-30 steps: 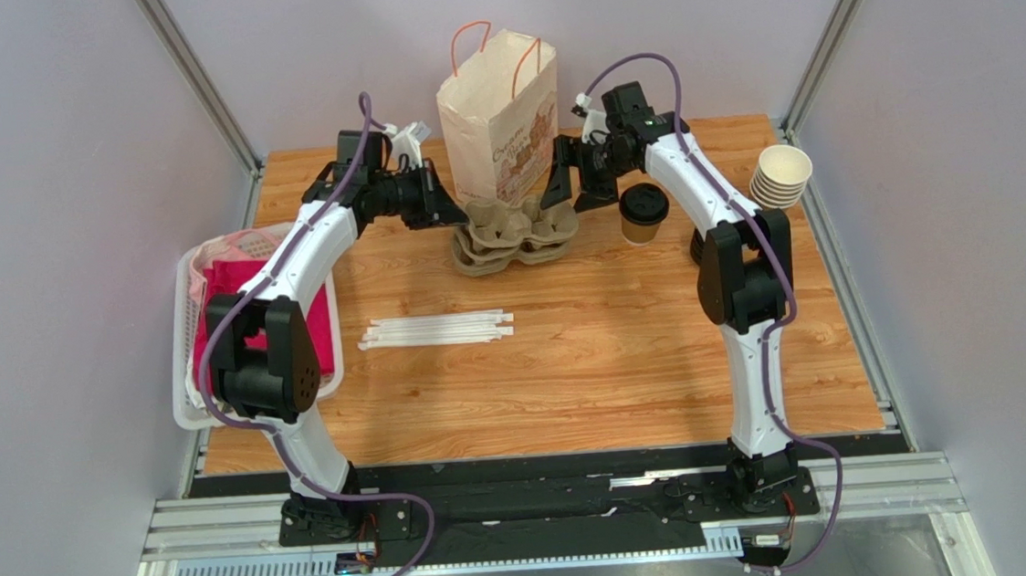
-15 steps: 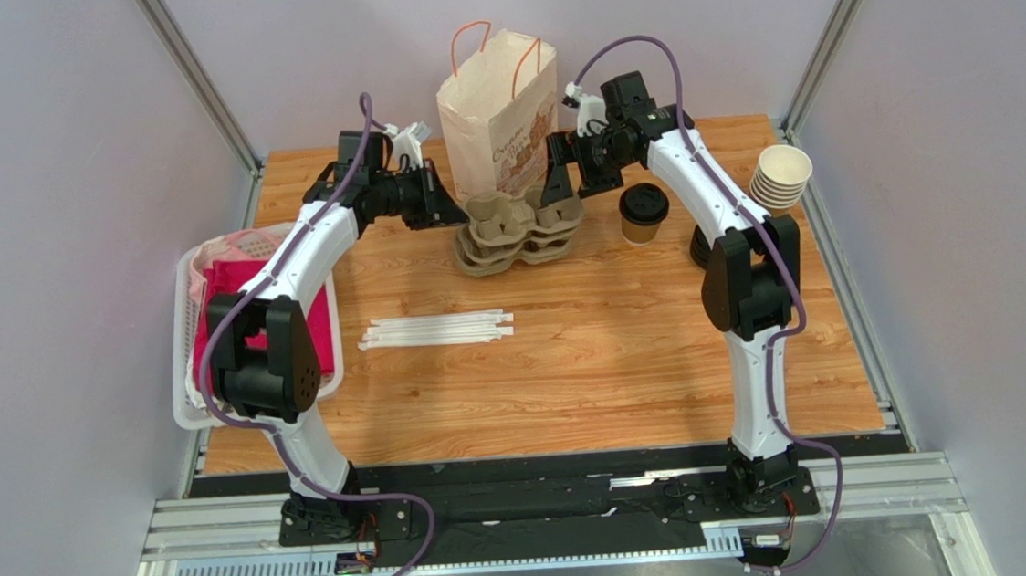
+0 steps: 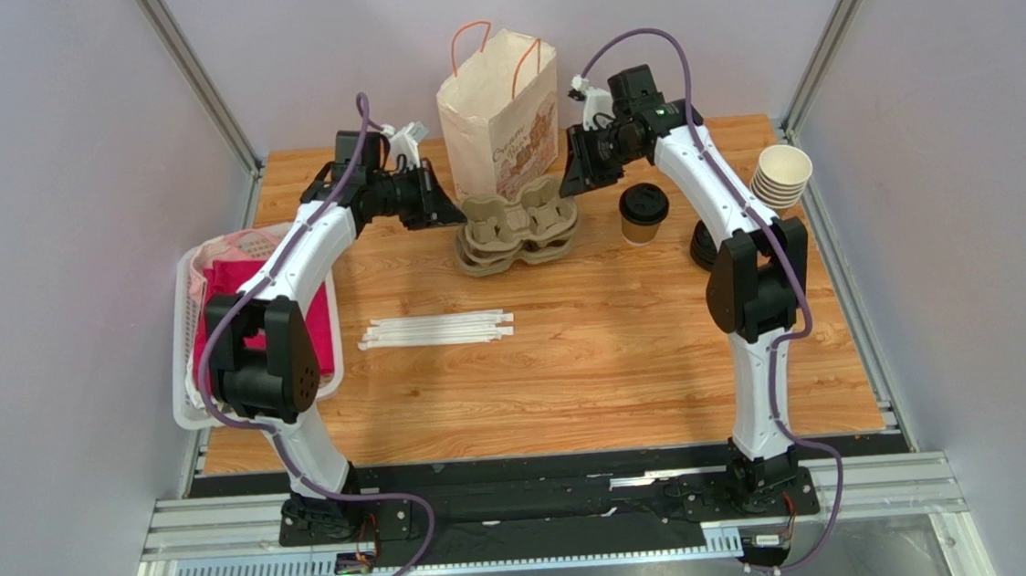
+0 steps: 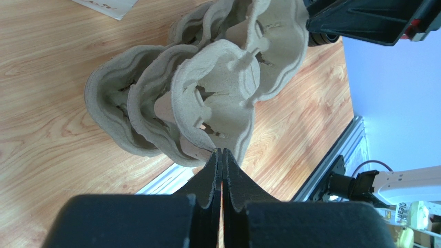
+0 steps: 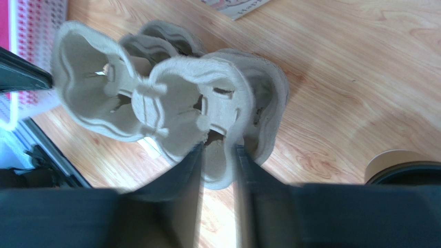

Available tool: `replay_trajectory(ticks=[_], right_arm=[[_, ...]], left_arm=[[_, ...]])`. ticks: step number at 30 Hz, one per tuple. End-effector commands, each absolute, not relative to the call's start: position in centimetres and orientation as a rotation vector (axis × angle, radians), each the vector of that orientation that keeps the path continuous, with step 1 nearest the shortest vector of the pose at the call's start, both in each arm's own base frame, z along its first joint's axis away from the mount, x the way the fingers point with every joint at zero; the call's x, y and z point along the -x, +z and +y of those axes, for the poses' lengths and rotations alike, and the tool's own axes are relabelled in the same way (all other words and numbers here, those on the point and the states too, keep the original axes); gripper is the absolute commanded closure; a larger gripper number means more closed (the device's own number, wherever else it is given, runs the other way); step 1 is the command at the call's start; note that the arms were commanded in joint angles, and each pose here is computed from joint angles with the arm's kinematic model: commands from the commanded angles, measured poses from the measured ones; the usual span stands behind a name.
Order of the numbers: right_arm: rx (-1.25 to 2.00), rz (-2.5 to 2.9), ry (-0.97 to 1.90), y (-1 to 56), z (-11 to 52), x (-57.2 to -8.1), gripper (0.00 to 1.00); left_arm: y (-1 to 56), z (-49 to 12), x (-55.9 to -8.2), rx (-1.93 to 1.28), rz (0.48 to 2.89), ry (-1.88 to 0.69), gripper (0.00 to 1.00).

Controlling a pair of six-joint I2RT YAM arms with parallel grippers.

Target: Pack the takeout coffee

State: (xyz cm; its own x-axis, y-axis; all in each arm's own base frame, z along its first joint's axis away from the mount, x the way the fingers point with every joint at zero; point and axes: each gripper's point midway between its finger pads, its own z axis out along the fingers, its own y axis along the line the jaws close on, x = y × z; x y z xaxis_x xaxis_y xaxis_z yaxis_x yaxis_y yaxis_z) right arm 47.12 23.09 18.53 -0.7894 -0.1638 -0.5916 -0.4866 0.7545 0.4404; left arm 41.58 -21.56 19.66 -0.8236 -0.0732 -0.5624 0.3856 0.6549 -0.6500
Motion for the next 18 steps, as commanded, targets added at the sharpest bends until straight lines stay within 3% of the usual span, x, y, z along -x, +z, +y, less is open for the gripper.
replay_trajectory(ticks=[1, 3, 18], right_arm=[[0.547, 2.242, 0.953, 26.2, 25.7, -45.3, 0.83], [0.530, 2.251, 0.961, 26.2, 25.8, -45.2, 1.00], [0.510, 2.277, 1.090, 25.5, 25.8, -43.5, 1.00]], left_arm=[[24.7, -23.0, -40.6, -0.318, 2.186, -1.167, 1.00], [25.1, -22.9, -40.3, -0.319, 2.180, -1.168, 1.00], [23.9, -20.6, -39.0, -0.320, 2.205, -1.109, 1.00]])
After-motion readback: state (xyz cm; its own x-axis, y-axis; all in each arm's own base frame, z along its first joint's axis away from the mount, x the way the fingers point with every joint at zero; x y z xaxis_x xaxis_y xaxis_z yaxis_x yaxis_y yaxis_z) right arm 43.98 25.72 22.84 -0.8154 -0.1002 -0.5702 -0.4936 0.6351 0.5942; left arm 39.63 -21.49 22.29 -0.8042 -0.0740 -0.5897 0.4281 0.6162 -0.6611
